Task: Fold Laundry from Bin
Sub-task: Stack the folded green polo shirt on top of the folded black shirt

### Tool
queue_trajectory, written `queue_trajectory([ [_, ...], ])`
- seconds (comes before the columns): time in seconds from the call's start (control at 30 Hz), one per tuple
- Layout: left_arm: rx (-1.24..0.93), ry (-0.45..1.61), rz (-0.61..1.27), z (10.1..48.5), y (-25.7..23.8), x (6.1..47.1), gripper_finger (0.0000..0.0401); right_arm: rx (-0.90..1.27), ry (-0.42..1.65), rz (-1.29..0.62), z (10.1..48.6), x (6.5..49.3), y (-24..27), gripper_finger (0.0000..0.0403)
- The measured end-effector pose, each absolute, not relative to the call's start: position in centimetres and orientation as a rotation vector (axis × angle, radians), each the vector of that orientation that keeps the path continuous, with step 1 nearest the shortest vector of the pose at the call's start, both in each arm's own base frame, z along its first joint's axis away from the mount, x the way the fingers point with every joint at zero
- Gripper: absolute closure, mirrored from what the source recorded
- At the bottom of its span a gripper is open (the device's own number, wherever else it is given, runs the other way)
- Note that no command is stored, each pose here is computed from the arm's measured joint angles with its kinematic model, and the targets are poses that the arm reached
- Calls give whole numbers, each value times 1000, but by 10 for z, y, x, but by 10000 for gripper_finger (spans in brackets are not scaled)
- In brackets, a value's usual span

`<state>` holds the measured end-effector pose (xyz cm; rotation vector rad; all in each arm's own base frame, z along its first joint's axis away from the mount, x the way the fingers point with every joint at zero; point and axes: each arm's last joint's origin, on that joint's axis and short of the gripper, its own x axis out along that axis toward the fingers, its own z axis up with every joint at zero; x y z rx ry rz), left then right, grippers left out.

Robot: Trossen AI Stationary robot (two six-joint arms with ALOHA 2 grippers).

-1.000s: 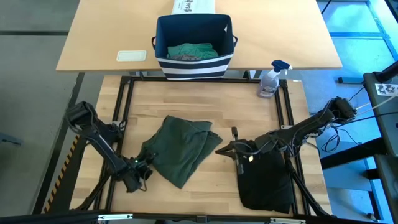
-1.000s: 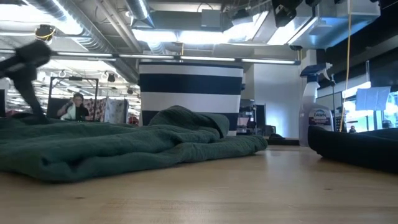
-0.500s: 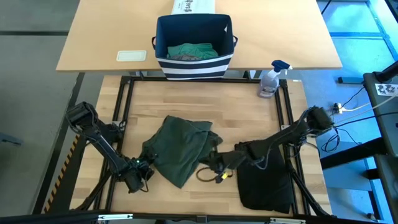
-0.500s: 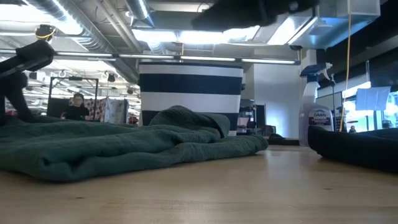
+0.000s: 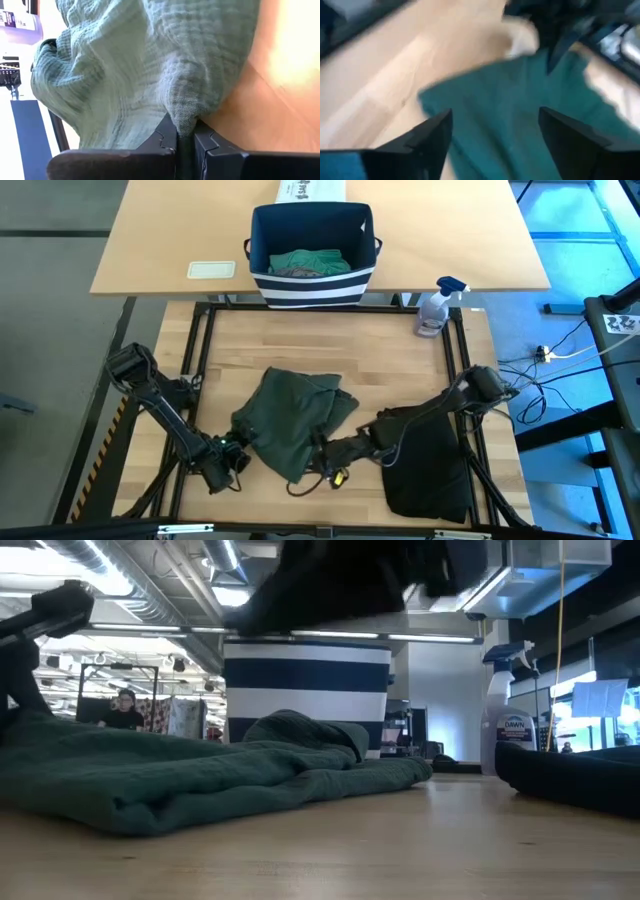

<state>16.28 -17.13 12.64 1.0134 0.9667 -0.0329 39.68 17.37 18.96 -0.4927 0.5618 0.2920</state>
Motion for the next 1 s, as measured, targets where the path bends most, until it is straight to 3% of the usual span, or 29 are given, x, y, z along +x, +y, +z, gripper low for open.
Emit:
queue_trajectory([
  [0.2,993,956,-30,131,-175,166,397,-630,624,317,162,400,193,73],
  [0.57,837,962,8,136,-170,173,397,-918,736,250,127,388,209,71],
  [1.0,686,884,24,161,-162,179,397,-1049,745,124,102,394,210,71],
])
